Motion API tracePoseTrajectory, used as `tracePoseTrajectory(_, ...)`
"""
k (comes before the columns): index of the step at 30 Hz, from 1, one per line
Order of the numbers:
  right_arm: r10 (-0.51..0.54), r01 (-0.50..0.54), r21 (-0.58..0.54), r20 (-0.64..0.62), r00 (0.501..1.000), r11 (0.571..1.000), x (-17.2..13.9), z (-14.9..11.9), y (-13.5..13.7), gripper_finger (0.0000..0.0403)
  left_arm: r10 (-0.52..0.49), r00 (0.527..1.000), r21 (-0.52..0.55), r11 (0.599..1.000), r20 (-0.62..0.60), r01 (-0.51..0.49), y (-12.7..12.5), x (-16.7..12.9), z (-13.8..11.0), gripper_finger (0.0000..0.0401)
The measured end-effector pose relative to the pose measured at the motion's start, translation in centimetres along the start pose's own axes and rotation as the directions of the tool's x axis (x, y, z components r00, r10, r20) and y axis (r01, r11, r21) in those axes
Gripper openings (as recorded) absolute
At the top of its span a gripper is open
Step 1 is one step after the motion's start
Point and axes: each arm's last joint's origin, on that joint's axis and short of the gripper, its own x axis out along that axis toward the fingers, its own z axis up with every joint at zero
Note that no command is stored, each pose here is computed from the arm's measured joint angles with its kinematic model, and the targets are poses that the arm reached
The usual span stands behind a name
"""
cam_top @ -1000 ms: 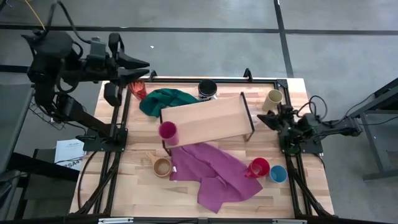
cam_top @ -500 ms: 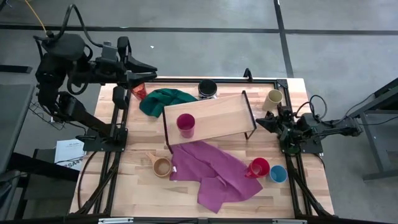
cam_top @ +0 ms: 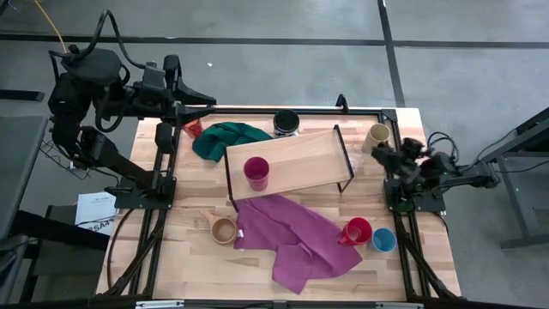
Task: Stack small to large cups/mugs on shelf
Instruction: Put the white cup on the shelf
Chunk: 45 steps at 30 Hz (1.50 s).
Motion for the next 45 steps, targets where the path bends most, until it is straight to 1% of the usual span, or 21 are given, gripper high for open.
tracePoseTrajectory(3, 0.051, -0.048, -0.032, 0.111, 0.993, 0.998, -0.1, 1.0, 0.6, 0.0, -0.004, 1.0, 0.001, 1.0, -0.003, 0.004, 0.0, 0.0, 0.0, 0.0074)
tracePoseTrajectory(7, 0.116, -0.102, -0.074, 0.22, 0.968, 0.992, -0.3, 2.1, 1.3, 0.0, -0.012, 1.0, 0.006, 1.0, -0.003, 0.012, 0.0, 0.0, 0.0, 0.0074)
tracePoseTrajectory(11, 0.177, -0.158, -0.082, 0.351, 0.919, 0.984, -0.7, 3.6, 2.1, 0.0, -0.019, 1.0, 0.016, 1.0, -0.002, 0.019, -0.1, 0.0, 0.0, 0.0074)
tracePoseTrajectory(13, 0.203, -0.172, -0.113, 0.395, 0.896, 0.979, -0.6, 4.6, 2.8, 0.0, -0.019, 1.0, 0.027, 0.999, -0.002, 0.019, -0.1, 0.0, 0.0, 0.0074)
tracePoseTrajectory(14, 0.22, -0.176, -0.144, 0.402, 0.889, 0.974, -0.5, 5.2, 3.4, 0.0, -0.019, 1.0, 0.033, 0.999, -0.002, 0.019, -0.1, 0.0, 0.0, 0.0074)
tracePoseTrajectory(16, 0.262, -0.185, -0.234, 0.362, 0.895, 0.955, 0.3, 6.2, 4.5, 0.0, -0.019, 1.0, 0.043, 0.999, -0.006, 0.02, -0.1, 0.0, -0.1, 0.0074)
tracePoseTrajectory(18, 0.275, -0.18, -0.32, 0.284, 0.919, 0.93, 1.6, 7.2, 5.8, 0.0, -0.021, 0.999, 0.056, 0.998, -0.026, 0.022, -0.1, 0.1, -0.3, 0.0074)
tracePoseTrajectory(19, 0.265, -0.17, -0.36, 0.234, 0.935, 0.917, 2.4, 7.6, 6.5, 0.0, -0.022, 0.999, 0.062, 0.998, -0.038, 0.024, -0.1, 0.2, -0.4, 0.0074)
tracePoseTrajectory(21, 0.215, -0.14, -0.427, 0.132, 0.968, 0.893, 4.1, 8.5, 7.8, 0.0, -0.024, 0.997, 0.072, 0.997, -0.072, 0.029, -0.1, 0.4, -0.7, 0.0074)
tracePoseTrajectory(24, 0.081, -0.09, -0.502, -0.04, 0.996, 0.86, 7.1, 9.2, 9.4, 0.0, -0.026, 0.994, 0.105, 0.994, -0.105, 0.037, -0.2, 0.5, -1.0, 0.0074)
tracePoseTrajectory(27, -0.045, -0.058, -0.567, -0.167, 0.985, 0.822, 10.3, 9.4, 10.7, 0.0, -0.025, 0.995, 0.158, 0.987, -0.092, 0.04, -0.2, 0.5, -0.9, 0.0074)
tracePoseTrajectory(29, -0.112, -0.043, -0.607, -0.215, 0.97, 0.794, 12.4, 9.5, 11.5, 0.0, -0.023, 0.997, 0.202, 0.979, -0.069, 0.036, -0.1, 0.3, -0.7, 0.0074)
tracePoseTrajectory(31, -0.154, -0.046, -0.636, -0.256, 0.954, 0.771, 14.2, 9.4, 12.1, 0.0, -0.011, 0.998, 0.235, 0.972, -0.054, 0.024, 0.0, -0.4, -0.6, 0.0074)
tracePoseTrajectory(34, -0.252, -0.051, -0.673, -0.345, 0.904, 0.737, 16.0, 9.4, 12.8, 0.0, 0.0, 1.0, 0.27, 0.963, -0.019, 0.005, 0.2, -2.2, -0.4, 0.0074)
tracePoseTrajectory(37, -0.392, 0.022, -0.686, -0.389, 0.834, 0.727, 16.9, 9.7, 13.1, 0.0, 0.008, 1.0, 0.29, 0.957, 0.025, -0.015, 0.4, -4.5, -0.3, 0.0074)
tracePoseTrajectory(41, -0.529, 0.114, -0.711, -0.395, 0.751, 0.694, 17.8, 9.8, 13.2, 0.0, 0.045, 0.998, 0.292, 0.955, 0.036, -0.054, 0.8, -7.7, -0.8, 0.0074)
tracePoseTrajectory(45, -0.65, 0.193, -0.758, -0.364, 0.667, 0.623, 18.6, 9.1, 12.8, 0.0, 0.06, 0.998, 0.28, 0.959, -0.028, -0.05, 0.9, -9.3, -2.2, 0.0074)
